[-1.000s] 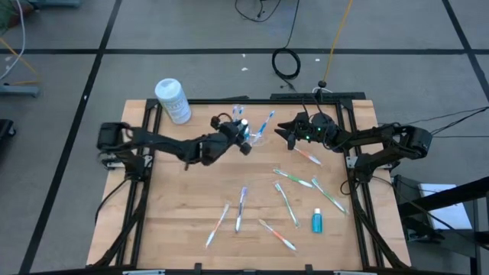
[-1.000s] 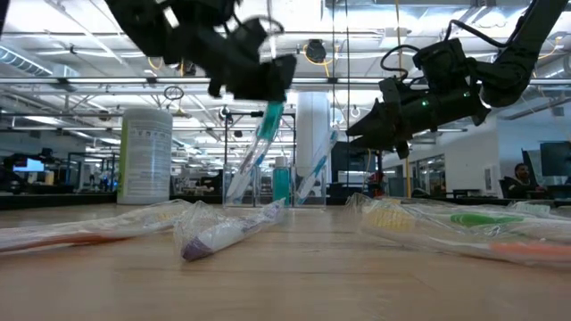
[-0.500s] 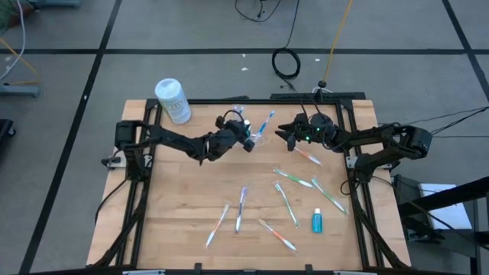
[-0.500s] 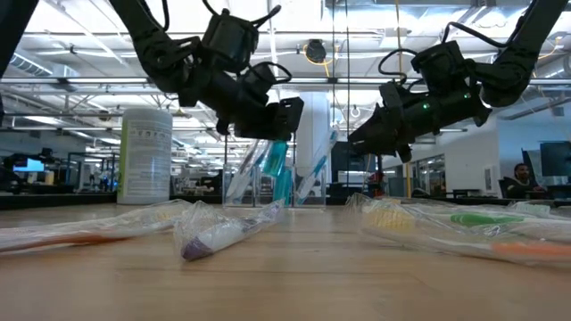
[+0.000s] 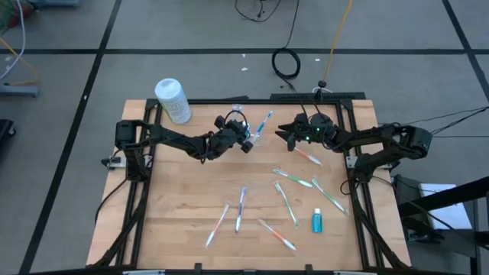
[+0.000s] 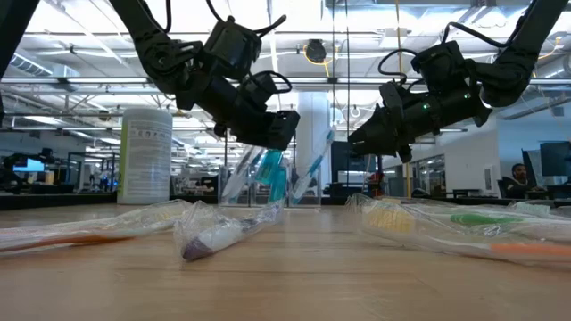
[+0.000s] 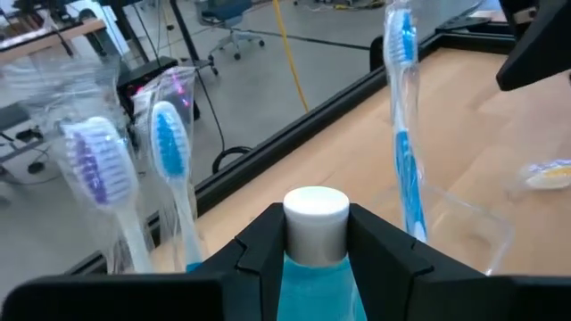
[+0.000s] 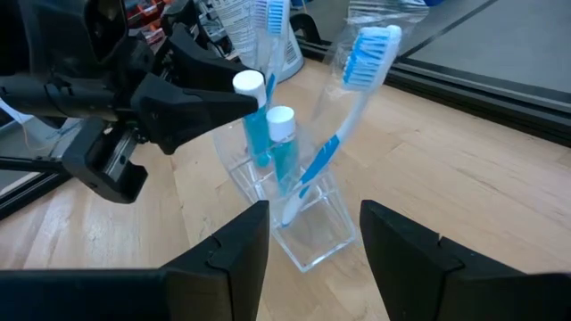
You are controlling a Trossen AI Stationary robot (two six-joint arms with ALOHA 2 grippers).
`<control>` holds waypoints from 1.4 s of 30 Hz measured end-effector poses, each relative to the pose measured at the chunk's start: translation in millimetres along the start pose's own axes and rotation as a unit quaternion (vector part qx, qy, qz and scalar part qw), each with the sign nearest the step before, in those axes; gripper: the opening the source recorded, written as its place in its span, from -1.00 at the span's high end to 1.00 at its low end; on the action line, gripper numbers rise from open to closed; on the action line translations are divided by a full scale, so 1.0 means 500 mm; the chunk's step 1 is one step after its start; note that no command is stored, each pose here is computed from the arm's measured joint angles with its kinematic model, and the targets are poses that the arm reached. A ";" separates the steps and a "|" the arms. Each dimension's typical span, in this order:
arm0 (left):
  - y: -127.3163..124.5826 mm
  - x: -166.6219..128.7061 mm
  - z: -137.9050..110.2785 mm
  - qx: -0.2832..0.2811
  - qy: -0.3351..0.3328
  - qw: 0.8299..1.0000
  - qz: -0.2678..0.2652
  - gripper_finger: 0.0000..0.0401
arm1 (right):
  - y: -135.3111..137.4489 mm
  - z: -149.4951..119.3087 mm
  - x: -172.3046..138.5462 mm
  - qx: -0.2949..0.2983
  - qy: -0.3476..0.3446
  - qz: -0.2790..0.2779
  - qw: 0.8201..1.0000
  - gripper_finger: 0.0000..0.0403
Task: Pick & Place toothbrushing station
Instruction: Put the left blue mouthwash bottle into the transparent organizer, then put the top orange toothbrush into the transparent organizer
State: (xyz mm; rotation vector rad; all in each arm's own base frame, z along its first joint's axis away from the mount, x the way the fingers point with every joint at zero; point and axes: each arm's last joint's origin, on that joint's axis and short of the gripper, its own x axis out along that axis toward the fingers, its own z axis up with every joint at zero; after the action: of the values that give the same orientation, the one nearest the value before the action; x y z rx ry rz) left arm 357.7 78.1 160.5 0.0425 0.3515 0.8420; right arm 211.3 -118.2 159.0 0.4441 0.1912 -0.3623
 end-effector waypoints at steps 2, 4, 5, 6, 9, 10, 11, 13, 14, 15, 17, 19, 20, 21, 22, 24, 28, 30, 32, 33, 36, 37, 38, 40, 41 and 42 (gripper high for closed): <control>-0.001 0.000 0.000 0.001 0.000 1.000 -0.007 0.41 | 0.000 0.000 0.000 0.000 0.000 0.000 1.000 0.16; -0.002 0.000 0.000 0.001 0.001 1.000 -0.016 0.36 | 0.000 0.000 0.000 0.000 0.000 0.000 1.000 0.16; -0.002 0.000 0.000 0.001 0.001 1.000 -0.017 0.33 | 0.000 0.000 0.000 0.000 0.000 0.000 1.000 0.16; -0.002 0.000 0.000 0.001 0.001 1.000 -0.016 0.30 | 0.000 0.000 0.000 0.000 0.000 0.000 1.000 0.16; -0.002 0.000 0.000 -0.003 0.001 1.000 -0.016 0.21 | 0.000 0.000 0.000 0.000 0.000 0.000 1.000 0.16; -0.002 0.000 0.000 -0.003 0.001 1.000 -0.016 0.18 | 0.000 0.000 0.000 0.000 0.000 0.000 1.000 0.16; -0.002 0.000 0.000 -0.001 0.001 1.000 -0.016 0.16 | 0.000 0.000 0.000 0.000 0.000 0.000 1.000 0.16; -0.002 0.000 0.000 -0.001 0.001 1.000 -0.017 0.13 | 0.000 0.000 0.000 0.000 0.000 0.000 1.000 0.16; -0.002 0.000 0.000 -0.001 0.001 1.000 -0.018 0.12 | 0.000 0.000 0.000 0.000 0.000 0.000 1.000 0.16; -0.002 0.000 0.000 -0.001 0.001 1.000 -0.018 0.11 | 0.000 0.000 0.000 0.000 0.000 0.000 1.000 0.16; -0.003 0.000 0.000 -0.001 0.001 1.000 -0.024 0.11 | 0.000 0.000 0.000 0.000 0.000 0.000 1.000 0.16; -0.003 0.000 0.000 -0.003 0.001 1.000 -0.025 0.11 | 0.000 0.000 0.000 0.000 0.000 0.000 1.000 0.16; -0.003 0.000 0.000 -0.006 0.001 1.000 -0.026 0.11 | 0.000 0.000 0.000 0.000 0.000 0.000 1.000 0.16; -0.003 0.000 0.000 -0.007 0.001 1.000 -0.026 0.11 | 0.000 0.000 0.000 0.000 0.000 0.000 1.000 0.16; -0.003 0.000 0.000 -0.010 0.001 1.000 -0.026 0.11 | 0.000 0.000 0.000 0.000 0.000 0.000 1.000 0.16; -0.003 -0.001 0.001 -0.011 0.000 1.000 -0.026 0.11 | 0.000 0.000 0.000 0.000 0.000 0.000 1.000 0.16; 0.001 -0.010 0.016 -0.015 -0.007 0.999 -0.028 0.11 | 0.000 0.000 0.000 0.000 0.000 0.000 1.000 0.16; 0.005 -0.018 0.029 -0.024 -0.012 0.999 -0.035 0.11 | 0.000 0.000 0.000 0.000 0.000 0.000 1.000 0.16; 0.009 -0.028 0.043 -0.034 -0.011 0.998 -0.061 0.11 | 0.000 0.000 0.000 0.000 0.000 0.000 1.000 0.16; 0.012 -0.035 0.052 -0.042 -0.010 0.996 -0.077 0.11 | 0.000 0.000 0.000 0.000 0.000 0.000 1.000 0.16; 0.022 -0.063 0.082 -0.069 -0.006 0.989 -0.128 0.11 | 0.000 -0.001 0.000 0.001 0.003 -0.001 1.000 0.16; 0.026 -0.074 0.091 -0.071 -0.003 0.988 -0.140 0.11 | 0.000 -0.001 0.000 0.001 0.003 -0.001 1.000 0.16; 0.030 -0.087 0.101 -0.071 -0.003 0.986 -0.152 0.11 | 0.000 -0.001 0.000 0.001 0.003 -0.001 1.000 0.16; 0.044 -0.113 0.117 -0.053 0.008 0.985 -0.162 0.11 | 0.000 -0.002 0.000 0.001 0.004 -0.001 1.000 0.16; 0.051 -0.128 0.125 -0.046 0.012 0.985 -0.166 0.11 | 0.000 -0.002 0.000 0.001 0.004 -0.001 1.000 0.16; 0.059 -0.143 0.132 -0.042 0.017 0.985 -0.168 0.11 | -0.001 -0.002 0.000 0.001 0.005 -0.001 1.000 0.16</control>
State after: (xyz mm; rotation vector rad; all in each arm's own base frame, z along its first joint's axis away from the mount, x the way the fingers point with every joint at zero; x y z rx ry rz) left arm 314.1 51.8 248.4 -0.1075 0.3426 0.5237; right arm 211.1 -118.0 158.1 0.4481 0.2012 -0.3624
